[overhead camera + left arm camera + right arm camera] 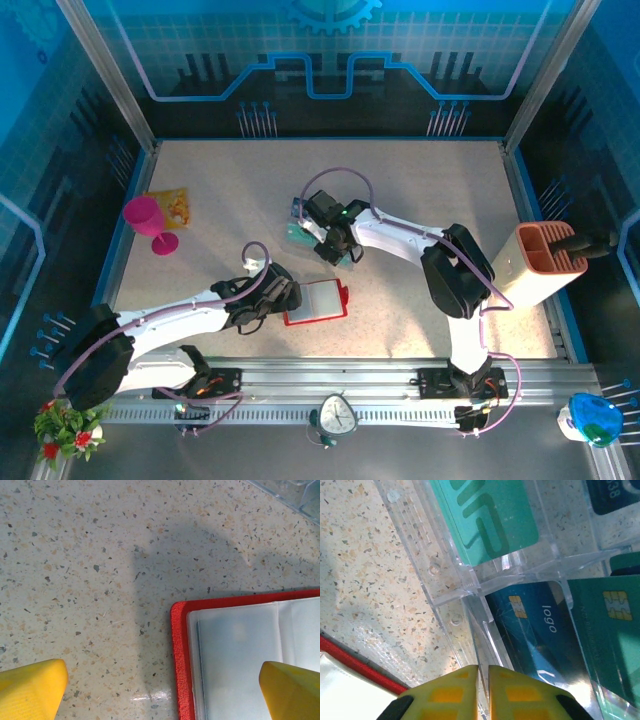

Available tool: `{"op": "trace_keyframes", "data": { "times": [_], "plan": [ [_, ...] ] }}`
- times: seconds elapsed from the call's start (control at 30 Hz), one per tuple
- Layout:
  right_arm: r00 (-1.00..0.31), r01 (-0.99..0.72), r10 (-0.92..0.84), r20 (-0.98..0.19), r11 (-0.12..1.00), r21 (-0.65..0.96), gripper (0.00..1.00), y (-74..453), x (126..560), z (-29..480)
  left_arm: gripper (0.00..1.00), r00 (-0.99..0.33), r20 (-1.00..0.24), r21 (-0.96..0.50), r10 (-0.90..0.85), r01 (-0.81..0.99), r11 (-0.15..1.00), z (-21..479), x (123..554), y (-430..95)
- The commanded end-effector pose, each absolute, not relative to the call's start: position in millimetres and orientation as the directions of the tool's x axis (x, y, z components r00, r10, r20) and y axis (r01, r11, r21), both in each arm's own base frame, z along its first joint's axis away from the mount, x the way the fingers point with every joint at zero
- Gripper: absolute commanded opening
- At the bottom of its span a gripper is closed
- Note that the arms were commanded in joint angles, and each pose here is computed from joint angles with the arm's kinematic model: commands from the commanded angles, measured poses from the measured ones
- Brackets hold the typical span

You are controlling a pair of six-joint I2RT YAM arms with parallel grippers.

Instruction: Put the credit cards into the card holder

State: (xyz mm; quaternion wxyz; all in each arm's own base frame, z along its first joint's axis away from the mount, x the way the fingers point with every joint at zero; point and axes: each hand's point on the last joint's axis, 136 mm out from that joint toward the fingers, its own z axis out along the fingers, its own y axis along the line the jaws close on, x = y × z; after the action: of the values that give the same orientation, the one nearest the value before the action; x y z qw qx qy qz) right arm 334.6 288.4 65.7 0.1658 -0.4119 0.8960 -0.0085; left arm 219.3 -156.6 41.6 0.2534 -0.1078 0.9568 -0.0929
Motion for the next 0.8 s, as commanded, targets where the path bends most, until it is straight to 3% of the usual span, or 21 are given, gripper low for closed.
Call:
{"op": "trace_keyframes", "data": {
  "times": [0.0, 0.2, 0.5, 0.77],
  "plan": [
    [-0.589, -0.745, -0.754, -0.29, 0.646, -0.166, 0.11, 289.5, 334.8, 71.5, 0.99, -0.836, -0.484, -0.243, -0.257, -0.154, 0.958, 51.2, 225.9, -159.2],
    [-0.541, -0.771, -0.777, -0.323, 0.611, -0.18, 0.0, 294.7, 338.4, 84.1, 0.99, -0.837, -0.485, -0.244, -0.254, -0.15, 0.958, 52.4, 226.4, -160.1],
    [-0.475, -0.78, -0.776, -0.416, 0.59, -0.208, 0.0, 301.0, 333.1, 129.0, 0.99, -0.843, -0.484, -0.253, -0.237, -0.125, 0.959, 57.6, 227.4, -164.9],
    [-0.509, -0.74, -0.637, -0.579, 0.667, -0.084, 0.0, 306.8, 315.1, 182.3, 0.99, -0.869, -0.461, -0.238, -0.18, -0.074, 0.969, 56.7, 225.4, -177.4]
  ]
}}
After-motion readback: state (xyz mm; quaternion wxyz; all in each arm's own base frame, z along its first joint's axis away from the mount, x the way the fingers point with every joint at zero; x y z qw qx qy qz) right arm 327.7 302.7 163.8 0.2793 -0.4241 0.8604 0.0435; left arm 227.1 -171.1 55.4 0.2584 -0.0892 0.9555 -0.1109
